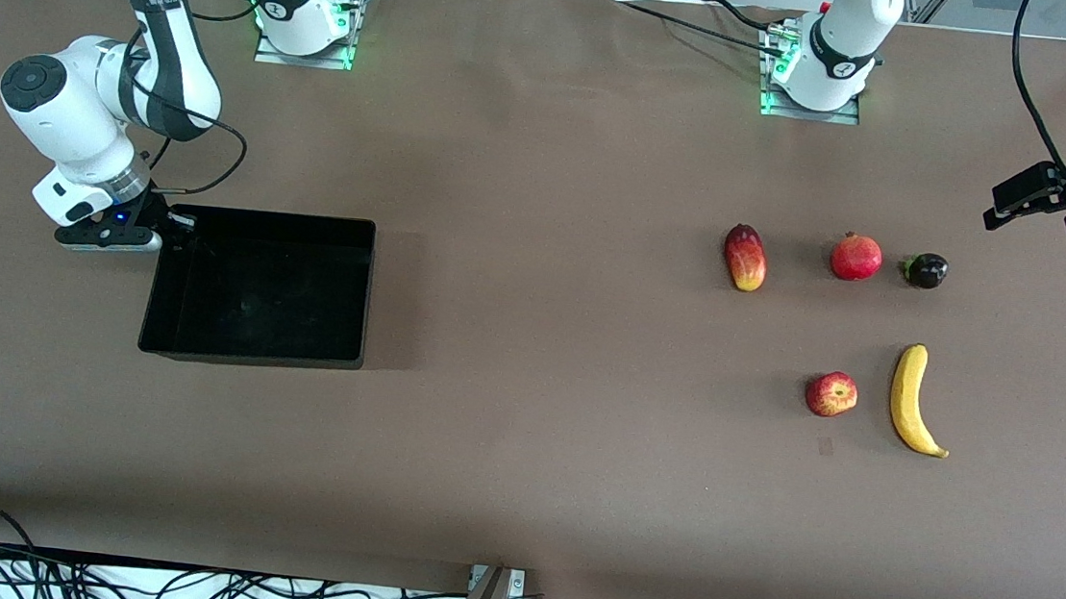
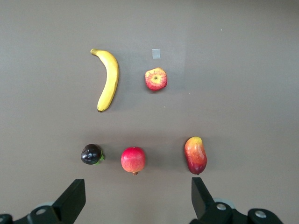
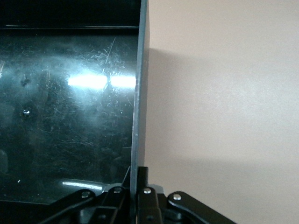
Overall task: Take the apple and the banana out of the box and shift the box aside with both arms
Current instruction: 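Open the right gripper to release the tray rim and lift away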
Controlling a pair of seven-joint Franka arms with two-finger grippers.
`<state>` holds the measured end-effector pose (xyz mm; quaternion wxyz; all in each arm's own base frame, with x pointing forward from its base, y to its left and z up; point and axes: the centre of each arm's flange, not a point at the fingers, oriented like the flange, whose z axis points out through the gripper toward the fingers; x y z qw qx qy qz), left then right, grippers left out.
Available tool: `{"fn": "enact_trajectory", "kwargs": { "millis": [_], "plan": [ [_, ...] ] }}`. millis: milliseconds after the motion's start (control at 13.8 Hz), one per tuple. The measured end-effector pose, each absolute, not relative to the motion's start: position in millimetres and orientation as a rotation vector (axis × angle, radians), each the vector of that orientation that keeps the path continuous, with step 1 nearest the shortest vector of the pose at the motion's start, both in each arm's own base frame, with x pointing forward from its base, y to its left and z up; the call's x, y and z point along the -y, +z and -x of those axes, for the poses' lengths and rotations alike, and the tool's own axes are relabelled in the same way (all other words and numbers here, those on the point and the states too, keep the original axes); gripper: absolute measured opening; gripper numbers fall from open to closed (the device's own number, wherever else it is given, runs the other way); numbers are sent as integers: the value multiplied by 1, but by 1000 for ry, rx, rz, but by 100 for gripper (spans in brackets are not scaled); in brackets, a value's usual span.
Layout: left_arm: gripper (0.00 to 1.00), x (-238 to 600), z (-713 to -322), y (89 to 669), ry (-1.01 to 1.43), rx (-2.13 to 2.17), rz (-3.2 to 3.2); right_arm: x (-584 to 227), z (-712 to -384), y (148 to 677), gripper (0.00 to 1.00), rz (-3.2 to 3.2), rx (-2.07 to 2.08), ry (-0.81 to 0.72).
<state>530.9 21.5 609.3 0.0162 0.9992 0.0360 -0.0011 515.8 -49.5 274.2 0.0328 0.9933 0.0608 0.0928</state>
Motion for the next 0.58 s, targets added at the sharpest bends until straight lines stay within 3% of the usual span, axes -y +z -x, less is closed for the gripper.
{"fn": "enact_trajectory", "kwargs": {
  "millis": [145,579],
  "plan": [
    [100,-22,-531,610,-5,-112,-3107,50,-516,274,11,-3055,-191,287],
    [100,-22,-531,609,-6,-112,-3107,48,-527,288,72,-3077,-204,237]
  ]
}}
